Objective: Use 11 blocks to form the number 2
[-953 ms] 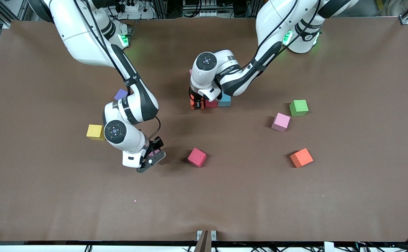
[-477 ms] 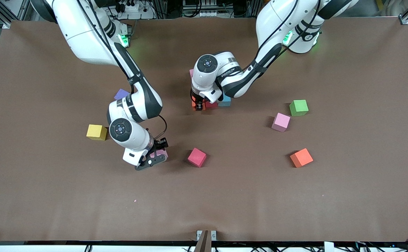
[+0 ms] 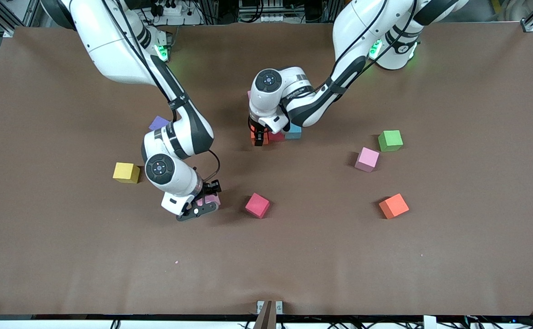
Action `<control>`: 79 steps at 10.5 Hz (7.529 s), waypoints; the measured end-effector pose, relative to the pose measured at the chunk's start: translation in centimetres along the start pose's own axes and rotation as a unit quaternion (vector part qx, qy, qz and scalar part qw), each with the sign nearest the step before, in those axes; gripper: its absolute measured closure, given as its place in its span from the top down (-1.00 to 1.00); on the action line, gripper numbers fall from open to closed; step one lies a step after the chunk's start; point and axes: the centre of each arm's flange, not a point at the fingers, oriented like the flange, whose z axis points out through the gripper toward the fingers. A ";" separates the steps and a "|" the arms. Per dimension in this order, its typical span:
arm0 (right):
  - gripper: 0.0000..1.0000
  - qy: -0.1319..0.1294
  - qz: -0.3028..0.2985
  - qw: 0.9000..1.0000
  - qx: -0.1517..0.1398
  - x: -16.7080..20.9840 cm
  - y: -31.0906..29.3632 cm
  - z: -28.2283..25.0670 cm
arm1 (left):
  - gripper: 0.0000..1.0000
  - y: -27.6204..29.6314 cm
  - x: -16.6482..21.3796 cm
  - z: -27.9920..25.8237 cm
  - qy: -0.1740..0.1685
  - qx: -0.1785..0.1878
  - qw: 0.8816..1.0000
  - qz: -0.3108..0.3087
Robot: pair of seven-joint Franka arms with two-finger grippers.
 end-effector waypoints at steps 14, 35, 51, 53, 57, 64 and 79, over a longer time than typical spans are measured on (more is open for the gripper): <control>0.19 -0.021 0.080 0.997 -0.005 -1.9 -7.8 1.2 | 1.00 11.2 7.1 -11.8 0.050 -0.072 0.990 0.115; 0.19 0.009 0.132 0.990 -0.051 -11.4 -23.2 5.0 | 1.00 19.4 32.5 -12.3 0.030 0.176 0.647 0.741; 0.12 0.005 0.124 0.991 -0.048 -13.2 -23.8 5.8 | 1.00 15.5 34.7 -6.6 0.005 0.175 0.630 0.757; 0.12 0.004 0.124 0.991 -0.048 -13.4 -23.8 5.8 | 0.96 15.4 34.8 -6.3 0.002 0.177 0.630 0.756; 0.57 0.000 0.125 0.991 -0.050 -13.7 -23.7 6.2 | 0.37 15.6 34.8 -6.5 0.004 0.172 0.631 0.757; 1.00 0.023 0.138 0.990 -0.034 -12.3 -23.0 2.0 | 0.20 18.9 28.8 -11.7 0.030 0.102 0.649 0.753; 1.00 0.024 0.275 0.961 -0.038 -2.2 -4.8 -4.7 | 0.08 18.0 5.5 -5.5 -0.008 0.063 0.767 0.638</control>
